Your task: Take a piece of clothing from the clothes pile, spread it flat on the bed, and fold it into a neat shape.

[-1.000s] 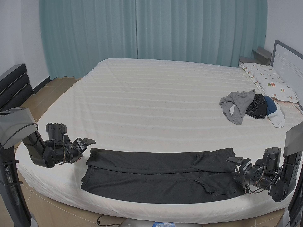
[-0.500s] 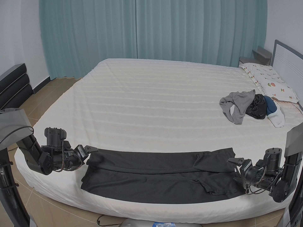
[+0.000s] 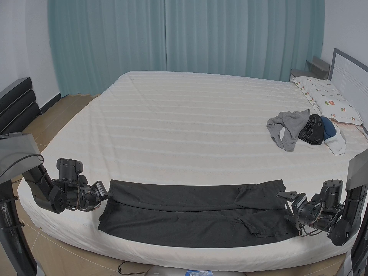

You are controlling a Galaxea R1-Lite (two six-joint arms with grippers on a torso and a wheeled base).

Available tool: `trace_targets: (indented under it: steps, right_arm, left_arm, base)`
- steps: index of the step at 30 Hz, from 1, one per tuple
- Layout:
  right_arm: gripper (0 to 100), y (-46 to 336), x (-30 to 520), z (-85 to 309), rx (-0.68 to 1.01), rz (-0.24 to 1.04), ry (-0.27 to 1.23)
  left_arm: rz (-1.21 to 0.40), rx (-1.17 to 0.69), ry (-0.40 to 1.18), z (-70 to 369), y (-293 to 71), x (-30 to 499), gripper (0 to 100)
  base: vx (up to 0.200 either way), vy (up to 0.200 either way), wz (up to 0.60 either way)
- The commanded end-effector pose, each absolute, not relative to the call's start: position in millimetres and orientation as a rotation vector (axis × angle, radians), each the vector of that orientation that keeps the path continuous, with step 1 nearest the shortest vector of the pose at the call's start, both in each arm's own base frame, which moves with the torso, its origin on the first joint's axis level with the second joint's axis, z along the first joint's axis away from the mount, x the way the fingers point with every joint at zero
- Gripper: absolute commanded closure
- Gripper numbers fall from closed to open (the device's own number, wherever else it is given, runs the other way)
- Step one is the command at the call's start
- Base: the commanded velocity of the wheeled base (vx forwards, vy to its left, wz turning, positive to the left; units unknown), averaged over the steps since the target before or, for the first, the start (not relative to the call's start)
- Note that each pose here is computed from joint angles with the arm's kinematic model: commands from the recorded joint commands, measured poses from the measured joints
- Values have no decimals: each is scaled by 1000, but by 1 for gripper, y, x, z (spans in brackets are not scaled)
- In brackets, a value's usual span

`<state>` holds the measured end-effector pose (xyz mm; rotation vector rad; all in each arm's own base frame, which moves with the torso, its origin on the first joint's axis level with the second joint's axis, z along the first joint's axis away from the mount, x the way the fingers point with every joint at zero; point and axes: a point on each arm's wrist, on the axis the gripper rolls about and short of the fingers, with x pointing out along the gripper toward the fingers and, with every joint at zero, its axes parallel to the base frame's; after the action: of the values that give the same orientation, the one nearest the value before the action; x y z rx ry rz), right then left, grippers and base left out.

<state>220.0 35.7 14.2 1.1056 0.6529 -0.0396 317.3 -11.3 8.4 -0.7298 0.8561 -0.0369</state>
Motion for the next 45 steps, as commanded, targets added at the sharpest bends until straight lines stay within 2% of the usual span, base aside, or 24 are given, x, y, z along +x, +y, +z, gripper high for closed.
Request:
trace_targets:
  steps: [1,13,28,36,37,45]
  right_arm:
    - [0,35,220,15,1107,-34,642]
    - [0,35,220,15,1105,-35,642]
    - [0,35,220,15,1105,-37,645]
    - [0,35,220,15,1104,-37,645]
    - [0,35,220,15,1104,-37,645]
    - [0,35,220,15,1102,-36,645]
  left_arm:
    - [-40,-730,828,29,-9,312,100]
    - [-52,-714,832,44,-12,304,100]
    - [-55,-626,930,33,-10,296,100]
    - [-48,-605,990,14,-10,299,100]
    - [-47,-605,991,12,-10,300,0]
    - [-44,-620,943,20,-5,309,0]
  base:
    - [0,0,0]
    - [0,0,0]
    - [0,0,0]
    - [0,0,0]
    - [0,0,0]
    - [0,0,0]
